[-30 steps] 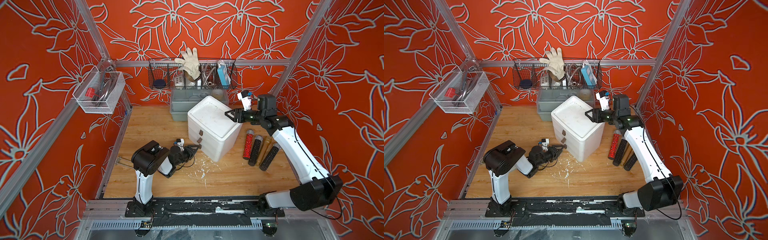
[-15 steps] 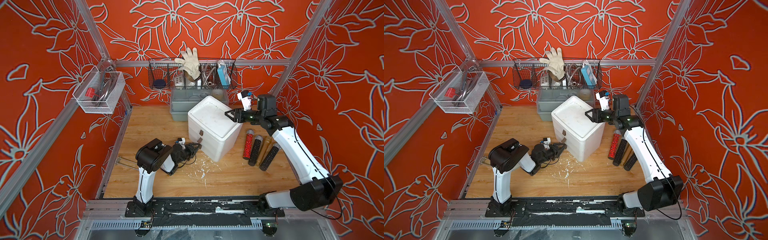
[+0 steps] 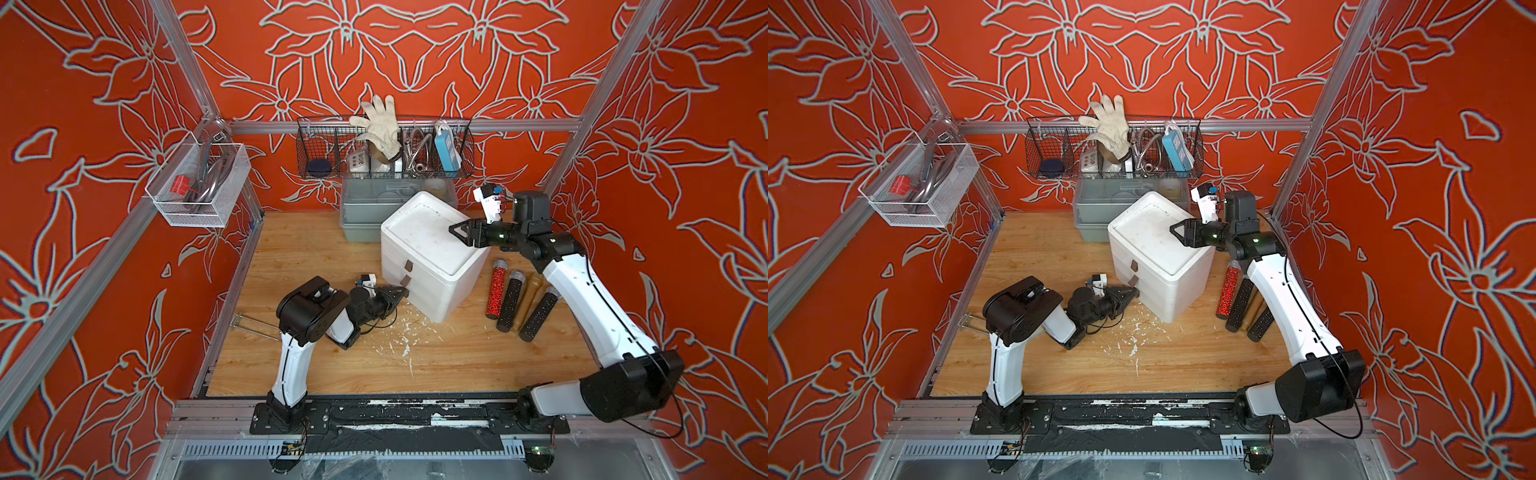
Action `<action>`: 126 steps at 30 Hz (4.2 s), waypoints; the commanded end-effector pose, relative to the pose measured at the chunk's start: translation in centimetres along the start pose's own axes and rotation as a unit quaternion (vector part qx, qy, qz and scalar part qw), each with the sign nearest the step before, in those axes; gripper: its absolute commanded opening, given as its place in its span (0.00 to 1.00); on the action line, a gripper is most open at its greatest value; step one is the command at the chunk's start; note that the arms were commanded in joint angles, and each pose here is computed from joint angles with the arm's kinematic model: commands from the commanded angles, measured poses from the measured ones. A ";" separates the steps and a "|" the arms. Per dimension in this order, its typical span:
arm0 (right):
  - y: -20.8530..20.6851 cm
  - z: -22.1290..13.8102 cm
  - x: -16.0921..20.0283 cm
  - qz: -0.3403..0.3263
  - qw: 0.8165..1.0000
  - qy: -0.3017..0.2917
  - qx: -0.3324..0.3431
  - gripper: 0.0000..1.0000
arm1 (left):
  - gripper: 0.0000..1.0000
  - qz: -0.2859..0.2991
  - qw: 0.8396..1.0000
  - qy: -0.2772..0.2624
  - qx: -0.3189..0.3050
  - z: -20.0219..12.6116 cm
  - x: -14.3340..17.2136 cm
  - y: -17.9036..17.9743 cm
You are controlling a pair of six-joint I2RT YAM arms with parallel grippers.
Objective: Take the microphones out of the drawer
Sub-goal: Open the drawer in the storage box, then pick up the microphone from the drawer.
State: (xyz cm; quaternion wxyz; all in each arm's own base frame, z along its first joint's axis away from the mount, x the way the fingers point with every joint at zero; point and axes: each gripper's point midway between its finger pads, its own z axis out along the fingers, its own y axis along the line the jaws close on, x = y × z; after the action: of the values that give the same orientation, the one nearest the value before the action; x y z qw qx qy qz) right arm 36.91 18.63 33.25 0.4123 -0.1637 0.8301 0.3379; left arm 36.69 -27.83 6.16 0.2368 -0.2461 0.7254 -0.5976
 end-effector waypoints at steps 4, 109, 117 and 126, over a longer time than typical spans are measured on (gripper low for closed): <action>0.0 -0.3 0.1 -0.010 1.000 -0.004 0.004 0.57 | 0.14 -0.006 1.000 -0.012 -0.006 0.5 -0.4 0.5; 10.3 16.4 20.7 -0.125 0.943 0.267 0.152 0.48 | 1.00 -0.013 0.991 -0.019 -0.133 -18.0 -9.0 -2.9; 7.3 19.5 22.5 -0.145 0.916 0.298 0.228 0.49 | 1.00 -0.015 0.990 -0.015 -0.139 -18.4 -8.3 -2.5; 4.2 19.9 23.5 -0.143 0.895 0.312 0.285 0.49 | 0.99 -0.018 0.990 -0.015 -0.138 -18.4 -8.2 -2.4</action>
State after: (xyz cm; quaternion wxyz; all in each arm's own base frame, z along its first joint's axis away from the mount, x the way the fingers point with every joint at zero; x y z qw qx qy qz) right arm 31.42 37.50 8.87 0.2178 -0.2688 0.9382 -0.0040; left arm 31.53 -9.15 11.74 0.1977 -0.3060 0.7930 -0.4883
